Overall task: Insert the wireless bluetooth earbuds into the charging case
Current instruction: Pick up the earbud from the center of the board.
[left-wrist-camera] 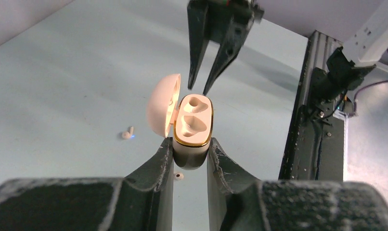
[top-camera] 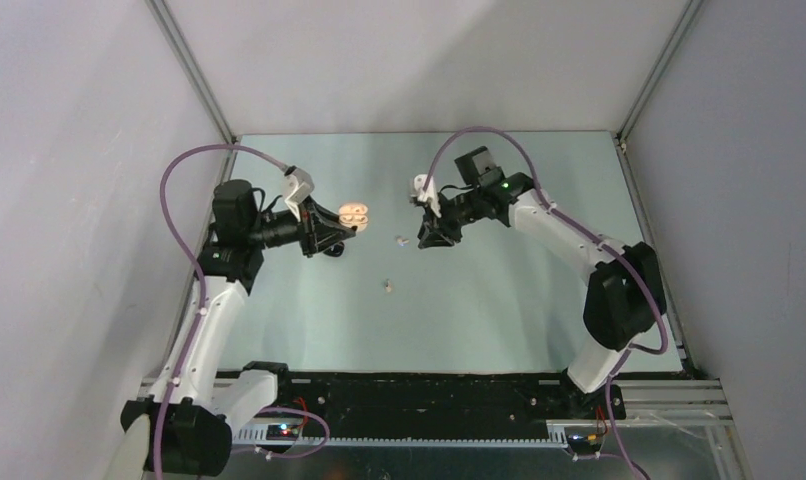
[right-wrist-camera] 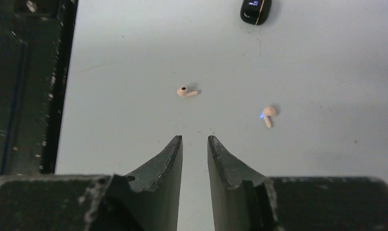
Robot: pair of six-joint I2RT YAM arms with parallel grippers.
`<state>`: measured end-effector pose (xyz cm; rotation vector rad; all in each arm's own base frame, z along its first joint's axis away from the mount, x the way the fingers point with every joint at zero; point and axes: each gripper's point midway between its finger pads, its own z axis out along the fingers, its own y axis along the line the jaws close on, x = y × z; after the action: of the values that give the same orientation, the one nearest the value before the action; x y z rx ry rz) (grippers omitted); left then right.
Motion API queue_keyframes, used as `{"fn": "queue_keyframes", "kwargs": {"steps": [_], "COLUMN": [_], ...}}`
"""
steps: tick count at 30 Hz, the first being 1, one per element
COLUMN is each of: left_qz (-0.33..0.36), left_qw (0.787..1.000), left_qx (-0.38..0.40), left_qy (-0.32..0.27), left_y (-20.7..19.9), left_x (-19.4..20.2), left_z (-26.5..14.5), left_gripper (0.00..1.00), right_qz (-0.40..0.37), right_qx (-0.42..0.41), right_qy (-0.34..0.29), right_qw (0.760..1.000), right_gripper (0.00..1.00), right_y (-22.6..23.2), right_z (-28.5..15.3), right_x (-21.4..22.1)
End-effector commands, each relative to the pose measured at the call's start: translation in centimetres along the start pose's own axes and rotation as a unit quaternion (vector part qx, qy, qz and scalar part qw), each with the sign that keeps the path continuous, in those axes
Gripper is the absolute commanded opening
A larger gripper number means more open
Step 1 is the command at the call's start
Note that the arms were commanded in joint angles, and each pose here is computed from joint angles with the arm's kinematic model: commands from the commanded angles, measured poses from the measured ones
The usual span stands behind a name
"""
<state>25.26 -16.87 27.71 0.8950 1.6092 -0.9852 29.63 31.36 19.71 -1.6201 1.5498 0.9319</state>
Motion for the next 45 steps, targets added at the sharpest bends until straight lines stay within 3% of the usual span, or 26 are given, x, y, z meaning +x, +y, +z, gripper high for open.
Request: {"fn": "queue_keyframes", "kwargs": {"steps": [1,6,11,15,23,29,39,45], "left_qz": [-0.007,-0.040,-0.042,-0.057,-0.050,-0.057,-0.056,-0.051], "left_qw": [0.998,0.994,0.996,0.993,0.978,0.969,0.962,0.961], "left_qx": [-0.048,-0.070,-0.036,-0.085,-0.163,-0.192,-0.214,-0.213], "left_qy": [-0.028,-0.079,-0.067,-0.064,-0.119,-0.147,-0.163,-0.168], "left_y": [0.3,0.3,-0.3,2.5,4.7,5.7,6.6,6.3], "left_x": [-2.3,-4.7,-2.7,-1.5,-6.1,-6.1,-5.7,-6.3], "left_z": [-0.9,-1.5,-1.4,-2.1,-4.1,-5.3,-6.1,-6.5], "left_gripper": [0.00,0.00,0.00,0.00,0.00,0.00,0.00,0.00], "right_qz": [-0.099,-0.107,-0.112,-0.107,0.098,-0.004,-0.017,0.080], "right_qx": [0.008,0.026,0.012,0.010,0.061,-0.040,0.103,0.169], "right_qy": [0.044,0.098,0.134,0.137,0.129,0.145,0.142,0.153], "right_qw": [0.994,0.989,0.985,0.985,0.985,0.989,0.984,0.970], "right_gripper": [0.29,0.29,0.29,0.29,0.39,0.41,0.32,0.29], "right_y": [-1.5,-4.6,-6.5,-6.6,-4.0,0.0,-10.7,-13.8], "right_z": [1.3,2.5,3.8,5.5,8.6,8.5,7.2,9.0], "right_x": [1.7,4.4,7.0,7.9,4.8,6.7,6.0,6.2]}}
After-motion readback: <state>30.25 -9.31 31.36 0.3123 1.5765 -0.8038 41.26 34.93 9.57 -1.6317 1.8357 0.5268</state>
